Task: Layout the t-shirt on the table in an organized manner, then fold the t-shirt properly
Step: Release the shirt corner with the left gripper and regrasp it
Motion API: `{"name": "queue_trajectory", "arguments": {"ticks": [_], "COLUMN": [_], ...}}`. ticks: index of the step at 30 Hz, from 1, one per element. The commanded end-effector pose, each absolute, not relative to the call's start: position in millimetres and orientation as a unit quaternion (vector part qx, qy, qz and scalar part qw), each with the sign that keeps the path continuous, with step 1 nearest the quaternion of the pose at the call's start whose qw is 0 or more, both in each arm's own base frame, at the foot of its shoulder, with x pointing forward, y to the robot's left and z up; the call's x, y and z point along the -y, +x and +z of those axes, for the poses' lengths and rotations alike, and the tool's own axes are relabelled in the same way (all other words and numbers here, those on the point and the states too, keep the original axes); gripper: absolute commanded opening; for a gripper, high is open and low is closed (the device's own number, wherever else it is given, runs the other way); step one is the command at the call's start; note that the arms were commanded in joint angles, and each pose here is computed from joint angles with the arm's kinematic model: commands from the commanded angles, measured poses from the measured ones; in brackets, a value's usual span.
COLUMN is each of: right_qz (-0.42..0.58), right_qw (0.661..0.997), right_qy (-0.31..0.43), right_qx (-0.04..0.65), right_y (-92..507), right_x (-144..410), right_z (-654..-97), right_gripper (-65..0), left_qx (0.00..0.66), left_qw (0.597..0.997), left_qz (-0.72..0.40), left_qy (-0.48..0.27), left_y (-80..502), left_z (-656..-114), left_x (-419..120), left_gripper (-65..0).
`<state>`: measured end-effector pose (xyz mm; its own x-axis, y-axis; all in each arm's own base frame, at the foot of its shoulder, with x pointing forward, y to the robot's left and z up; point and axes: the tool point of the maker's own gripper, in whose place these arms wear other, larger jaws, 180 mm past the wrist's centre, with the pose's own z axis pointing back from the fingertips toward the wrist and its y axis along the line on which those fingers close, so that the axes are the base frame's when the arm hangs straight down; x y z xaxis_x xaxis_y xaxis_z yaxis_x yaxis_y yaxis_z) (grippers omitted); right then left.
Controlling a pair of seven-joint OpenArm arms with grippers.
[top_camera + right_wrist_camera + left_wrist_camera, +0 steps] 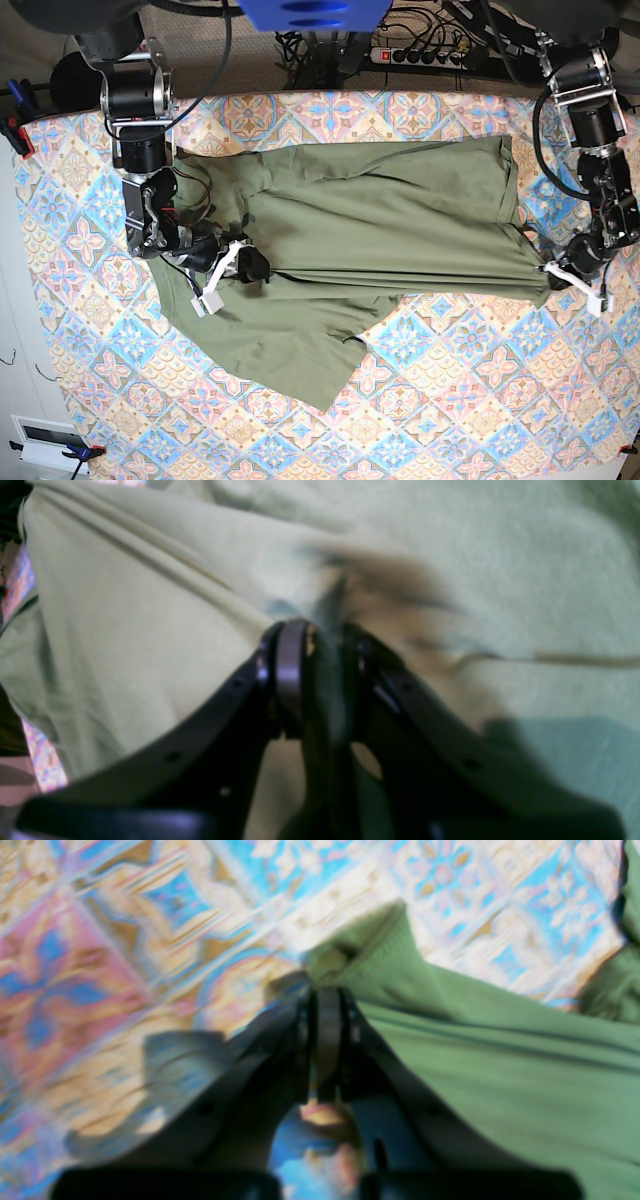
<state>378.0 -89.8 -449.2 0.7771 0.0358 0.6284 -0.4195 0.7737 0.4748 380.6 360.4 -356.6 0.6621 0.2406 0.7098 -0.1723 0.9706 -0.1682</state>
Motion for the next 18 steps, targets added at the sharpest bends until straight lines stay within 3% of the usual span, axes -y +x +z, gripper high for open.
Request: {"name": "queue_trajectory", "arguments": {"ticks": [1, 8, 12, 18], "right_qz": [0.159, 0.163, 0.165, 0.165], "right_qw": [0.930, 0.931, 0.930, 0.930], "right_qy": [0.239, 0.237, 0.237, 0.236], "right_qx": [0.228, 0.226, 0.226, 0.227], "right_y": [351, 351, 351, 351], "right_x": [117, 116, 116, 116], "right_z": [-483, -484, -483, -483], "right_gripper": [-51.8, -51.8, -51.8, -51.8], "left_qx": [0.434, 0.394, 0.401, 0.470], "left_qw": [0.894, 0.912, 0.910, 0.876], "left_qz": [0.114, 0.102, 0.091, 0.082], "left_qy": [-0.004, 0.059, 0.058, -0.067], "left_y": [389, 347, 349, 382], "left_z": [-324, -327, -321, -290], "left_x": [-391, -440, -436, -356], "left_gripper": [-65.0, -65.0, -65.0, -65.0]}}
